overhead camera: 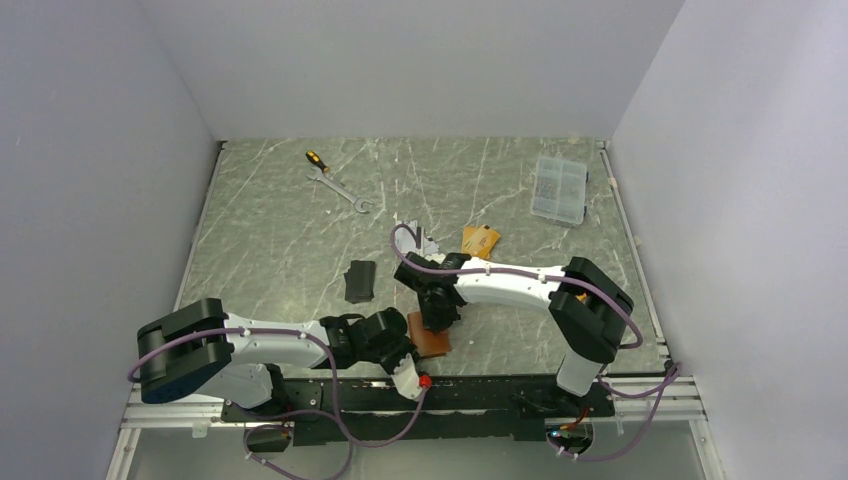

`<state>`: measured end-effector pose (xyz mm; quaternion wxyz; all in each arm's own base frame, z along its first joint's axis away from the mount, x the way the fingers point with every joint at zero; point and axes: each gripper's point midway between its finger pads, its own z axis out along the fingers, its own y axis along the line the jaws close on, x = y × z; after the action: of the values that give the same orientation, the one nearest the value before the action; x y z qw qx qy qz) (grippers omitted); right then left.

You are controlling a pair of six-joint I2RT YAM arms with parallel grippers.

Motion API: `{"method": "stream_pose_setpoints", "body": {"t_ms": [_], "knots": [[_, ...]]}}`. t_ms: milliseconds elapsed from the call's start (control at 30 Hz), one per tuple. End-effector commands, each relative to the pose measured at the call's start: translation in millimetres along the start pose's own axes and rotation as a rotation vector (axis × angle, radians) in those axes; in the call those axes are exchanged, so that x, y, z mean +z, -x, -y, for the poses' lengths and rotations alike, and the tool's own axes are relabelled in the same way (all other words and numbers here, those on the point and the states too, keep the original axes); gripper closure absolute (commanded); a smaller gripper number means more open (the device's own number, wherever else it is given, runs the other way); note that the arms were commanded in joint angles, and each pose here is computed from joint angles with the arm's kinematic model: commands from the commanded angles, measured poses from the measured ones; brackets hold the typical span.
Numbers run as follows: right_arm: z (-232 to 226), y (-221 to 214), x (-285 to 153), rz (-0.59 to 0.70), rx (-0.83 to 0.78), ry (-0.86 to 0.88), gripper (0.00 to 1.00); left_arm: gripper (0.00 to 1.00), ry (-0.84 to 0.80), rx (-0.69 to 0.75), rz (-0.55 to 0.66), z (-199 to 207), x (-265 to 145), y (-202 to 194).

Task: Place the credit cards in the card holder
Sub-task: Close the card holder at the center of the board.

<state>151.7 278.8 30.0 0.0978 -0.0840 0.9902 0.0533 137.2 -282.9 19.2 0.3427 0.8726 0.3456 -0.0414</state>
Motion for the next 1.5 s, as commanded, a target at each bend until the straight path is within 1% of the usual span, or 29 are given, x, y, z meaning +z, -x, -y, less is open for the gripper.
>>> {"method": "stream_pose_setpoints", "body": {"t_ms": [0, 233, 333, 533, 867, 1033, 1300, 1467], "knots": [[-12.2, 1.1, 13.7, -0.003, -0.010, 0.048, 1.00, 0.87, -0.078, -0.020, -0.013, 17.6, 1.4, -5.4], [-8.8, -6.3, 17.4, -0.025, -0.014, 0.034, 1.00, 0.88, -0.078, -0.019, -0.015, 16.4, 1.6, -6.6], [-9.2, -8.0, 16.7, -0.016, -0.026, 0.017, 1.00, 0.88, -0.078, -0.023, -0.013, 15.1, 1.5, -6.1], [-8.2, -23.1, 23.5, -0.025, -0.044, -0.028, 1.00, 0.88, -0.077, -0.026, -0.014, 13.9, 1.2, -6.8], [8.4, -42.1, 39.0, -0.058, -0.012, -0.066, 1.00, 0.88, -0.062, -0.045, -0.023, 9.2, -2.2, -11.6], [8.6, -46.7, 46.8, -0.085, -0.013, -0.055, 1.00, 0.88, -0.063, -0.060, -0.019, 8.2, -4.9, -12.8], [9.5, -33.8, 52.5, -0.113, 0.013, 0.002, 1.00, 0.88, -0.060, -0.065, -0.030, 10.2, -9.4, -16.5], [8.6, -30.6, 57.7, -0.173, 0.021, 0.041, 1.00, 0.88, -0.069, -0.082, -0.050, 5.2, -19.4, -18.6]]}}
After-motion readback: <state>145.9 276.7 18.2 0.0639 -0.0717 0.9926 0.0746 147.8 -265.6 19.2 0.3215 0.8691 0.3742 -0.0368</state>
